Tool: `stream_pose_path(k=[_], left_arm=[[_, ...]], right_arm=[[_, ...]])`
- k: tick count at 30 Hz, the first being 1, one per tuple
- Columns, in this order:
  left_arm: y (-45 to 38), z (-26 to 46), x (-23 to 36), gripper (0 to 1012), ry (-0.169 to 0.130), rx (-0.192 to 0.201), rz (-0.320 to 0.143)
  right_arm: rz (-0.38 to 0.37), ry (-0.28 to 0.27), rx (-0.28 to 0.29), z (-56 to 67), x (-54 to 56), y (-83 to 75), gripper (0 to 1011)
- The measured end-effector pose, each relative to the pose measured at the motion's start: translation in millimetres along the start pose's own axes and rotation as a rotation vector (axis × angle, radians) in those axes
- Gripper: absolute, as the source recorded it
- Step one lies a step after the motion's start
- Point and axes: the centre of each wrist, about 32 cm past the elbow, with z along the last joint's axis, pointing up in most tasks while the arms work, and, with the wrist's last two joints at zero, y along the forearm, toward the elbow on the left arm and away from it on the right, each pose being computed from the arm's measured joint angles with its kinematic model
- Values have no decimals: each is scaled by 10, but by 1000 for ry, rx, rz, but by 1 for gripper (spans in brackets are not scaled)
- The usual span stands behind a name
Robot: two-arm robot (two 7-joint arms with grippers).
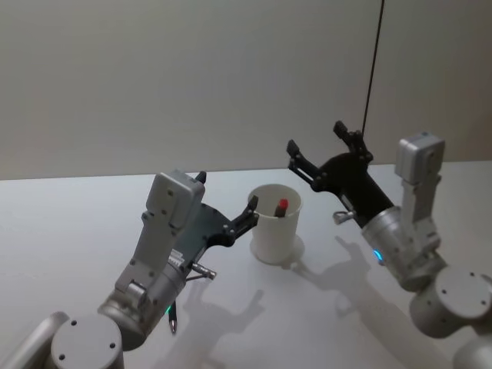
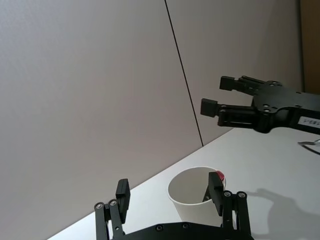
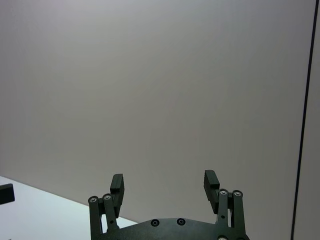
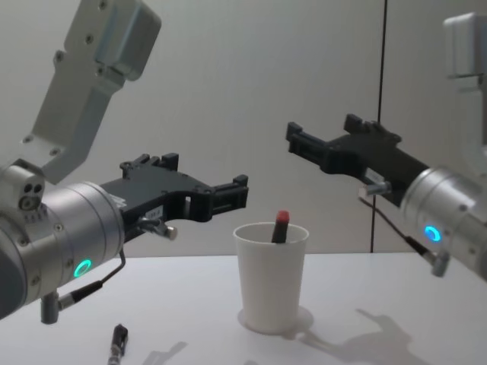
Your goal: Place the pen into the pen holder.
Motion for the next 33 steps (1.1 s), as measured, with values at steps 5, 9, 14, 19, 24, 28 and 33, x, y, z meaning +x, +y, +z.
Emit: stream_pose_path(k=[5, 9, 14, 19, 24, 28, 33], left_arm=[[0, 0, 0, 1000, 0, 0, 0], [0, 0, 0, 1000, 0, 0, 0], [0, 0, 0, 1000, 0, 0, 0], [0, 0, 0, 999, 0, 0, 0], [0, 0, 0, 1000, 0, 0, 0], [0, 0, 0, 1000, 0, 0, 0], [0, 0, 0, 1000, 0, 0, 0]], right_arm=[[-10, -3, -33, 78, 31, -120, 1002], [-22, -8, -56, 140, 52, -231, 1002], [-40, -14, -86, 218, 70, -391, 1001], [-60, -12, -120, 273, 86, -540, 1002], [-77, -7, -154, 310, 105, -674, 1001], [-88, -7, -179, 342, 121, -779, 1002], [-107, -9, -212, 384, 138, -902, 1001]])
